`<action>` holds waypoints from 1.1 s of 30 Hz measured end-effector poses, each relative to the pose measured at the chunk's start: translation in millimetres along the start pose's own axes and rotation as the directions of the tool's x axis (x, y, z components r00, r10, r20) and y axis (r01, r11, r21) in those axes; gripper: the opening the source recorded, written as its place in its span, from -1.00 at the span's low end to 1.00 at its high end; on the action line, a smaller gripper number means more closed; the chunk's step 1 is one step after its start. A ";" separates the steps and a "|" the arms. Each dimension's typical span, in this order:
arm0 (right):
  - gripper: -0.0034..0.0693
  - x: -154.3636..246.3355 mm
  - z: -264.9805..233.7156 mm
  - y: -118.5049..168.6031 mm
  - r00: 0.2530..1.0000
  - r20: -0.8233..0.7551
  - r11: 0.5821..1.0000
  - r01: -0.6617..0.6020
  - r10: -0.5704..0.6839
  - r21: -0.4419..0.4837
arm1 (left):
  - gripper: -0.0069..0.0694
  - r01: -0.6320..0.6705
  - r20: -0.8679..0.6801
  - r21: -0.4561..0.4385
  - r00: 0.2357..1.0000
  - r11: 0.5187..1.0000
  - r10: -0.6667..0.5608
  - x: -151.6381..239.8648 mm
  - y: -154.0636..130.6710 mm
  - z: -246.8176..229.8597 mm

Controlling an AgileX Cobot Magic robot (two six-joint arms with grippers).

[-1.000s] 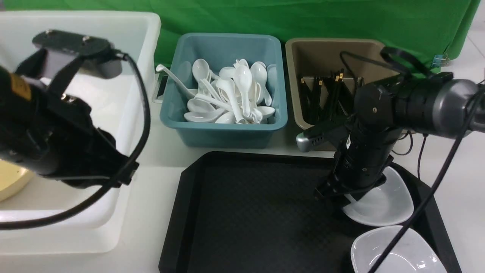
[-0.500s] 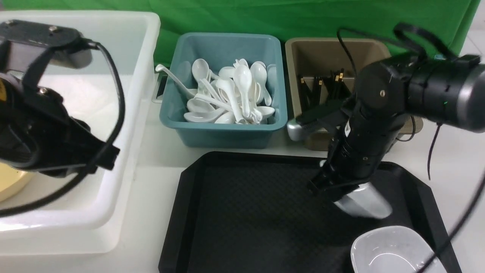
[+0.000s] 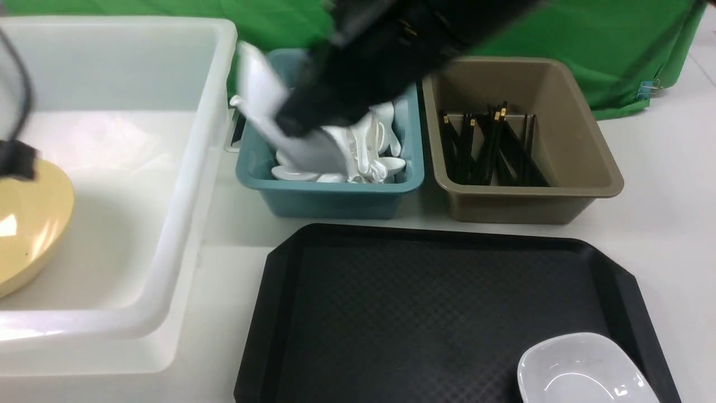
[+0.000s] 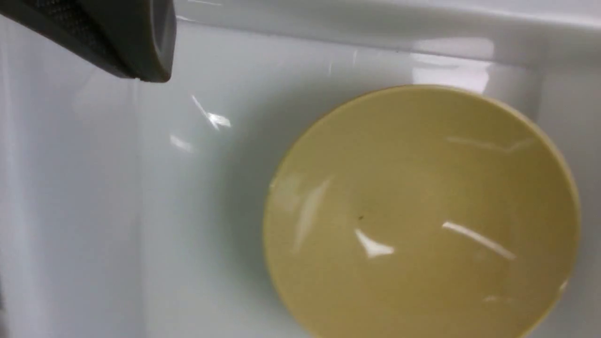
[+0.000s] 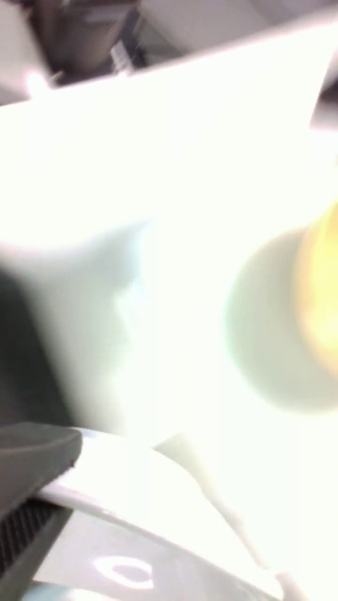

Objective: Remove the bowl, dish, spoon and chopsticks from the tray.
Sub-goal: Use the right arm to put the plate into the large storage box on the left

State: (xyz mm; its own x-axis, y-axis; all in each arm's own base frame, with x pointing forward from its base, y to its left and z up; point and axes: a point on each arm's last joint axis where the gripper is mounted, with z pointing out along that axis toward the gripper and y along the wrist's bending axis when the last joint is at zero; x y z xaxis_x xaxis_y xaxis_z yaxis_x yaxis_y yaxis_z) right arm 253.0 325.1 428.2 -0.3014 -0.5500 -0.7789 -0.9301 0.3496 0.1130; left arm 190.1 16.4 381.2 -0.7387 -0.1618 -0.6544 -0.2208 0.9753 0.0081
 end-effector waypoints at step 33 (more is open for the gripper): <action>-0.28 33.1 221.4 21.1 0.988 -0.099 0.986 0.105 -0.118 -0.127 | -0.87 0.277 0.064 0.132 0.956 0.952 -0.287 -2.0 46.5 -12.4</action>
State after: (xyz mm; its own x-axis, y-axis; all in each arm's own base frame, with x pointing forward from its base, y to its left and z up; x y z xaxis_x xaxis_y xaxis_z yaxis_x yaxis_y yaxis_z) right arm 269.9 482.1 268.3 -0.2090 -0.6597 -0.7218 -0.9757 0.1907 0.1083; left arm 173.4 60.2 392.3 -0.6016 -0.4253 -0.6761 -0.3308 0.9031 -0.2737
